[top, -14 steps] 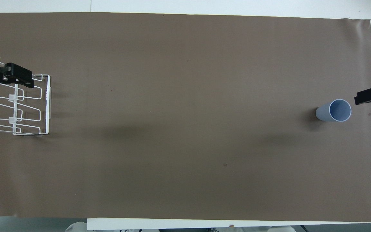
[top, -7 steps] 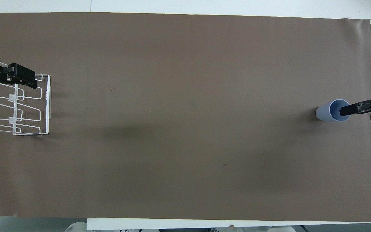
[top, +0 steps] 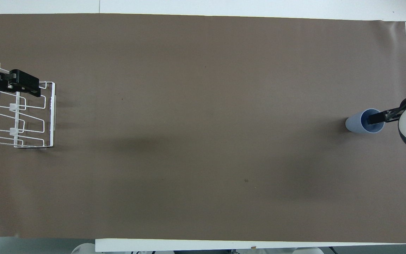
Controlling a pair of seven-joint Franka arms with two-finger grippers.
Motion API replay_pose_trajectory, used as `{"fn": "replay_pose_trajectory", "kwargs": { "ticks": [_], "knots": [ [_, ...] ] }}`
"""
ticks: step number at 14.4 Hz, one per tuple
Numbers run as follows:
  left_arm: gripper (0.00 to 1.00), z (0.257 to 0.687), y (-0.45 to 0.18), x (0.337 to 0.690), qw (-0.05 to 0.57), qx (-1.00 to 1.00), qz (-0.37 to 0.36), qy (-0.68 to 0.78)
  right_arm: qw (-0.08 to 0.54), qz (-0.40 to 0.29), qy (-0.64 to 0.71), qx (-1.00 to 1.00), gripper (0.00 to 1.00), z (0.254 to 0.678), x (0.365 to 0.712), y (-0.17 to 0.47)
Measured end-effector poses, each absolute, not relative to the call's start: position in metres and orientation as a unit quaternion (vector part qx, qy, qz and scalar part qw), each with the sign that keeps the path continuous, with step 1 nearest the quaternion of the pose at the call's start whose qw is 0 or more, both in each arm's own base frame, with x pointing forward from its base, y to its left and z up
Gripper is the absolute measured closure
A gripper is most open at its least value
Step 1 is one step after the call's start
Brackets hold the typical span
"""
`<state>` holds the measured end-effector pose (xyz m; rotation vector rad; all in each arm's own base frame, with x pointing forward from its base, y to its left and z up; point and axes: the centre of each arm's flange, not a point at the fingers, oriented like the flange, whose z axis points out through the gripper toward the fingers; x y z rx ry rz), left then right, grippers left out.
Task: Hang cup on cup holder
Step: 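Close the right gripper on the rim of the blue cup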
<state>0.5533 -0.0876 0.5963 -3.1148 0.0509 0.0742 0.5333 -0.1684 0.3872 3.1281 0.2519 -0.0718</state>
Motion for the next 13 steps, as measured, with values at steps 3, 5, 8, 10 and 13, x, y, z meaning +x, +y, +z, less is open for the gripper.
{"fn": "replay_pose_trajectory", "kwargs": {
  "ticks": [3, 5, 8, 10, 13],
  "knots": [
    [0.0, 0.596, -0.088, 0.553, 0.012, -0.999, 0.024, 0.017, 0.002, -0.019, 0.079, 0.997, 0.07, 0.384, 0.533, -0.169],
    [0.0, 0.596, -0.088, 0.553, 0.012, -0.999, 0.024, 0.017, -0.001, -0.023, 0.079, 0.997, 0.12, 0.377, 0.531, -0.168],
    [0.0, 0.596, -0.088, 0.553, 0.012, -0.999, 0.024, 0.017, -0.001, -0.023, 0.08, 0.997, 0.24, 0.366, 0.533, -0.168],
    [0.0, 0.596, -0.088, 0.553, 0.012, -0.999, 0.024, 0.017, -0.002, -0.025, 0.079, 0.997, 0.34, 0.363, 0.532, -0.168],
    [0.0, 0.596, -0.089, 0.553, 0.012, -0.999, 0.024, 0.018, -0.004, -0.028, 0.08, 0.996, 0.47, 0.36, 0.531, -0.168]
  ]
}}
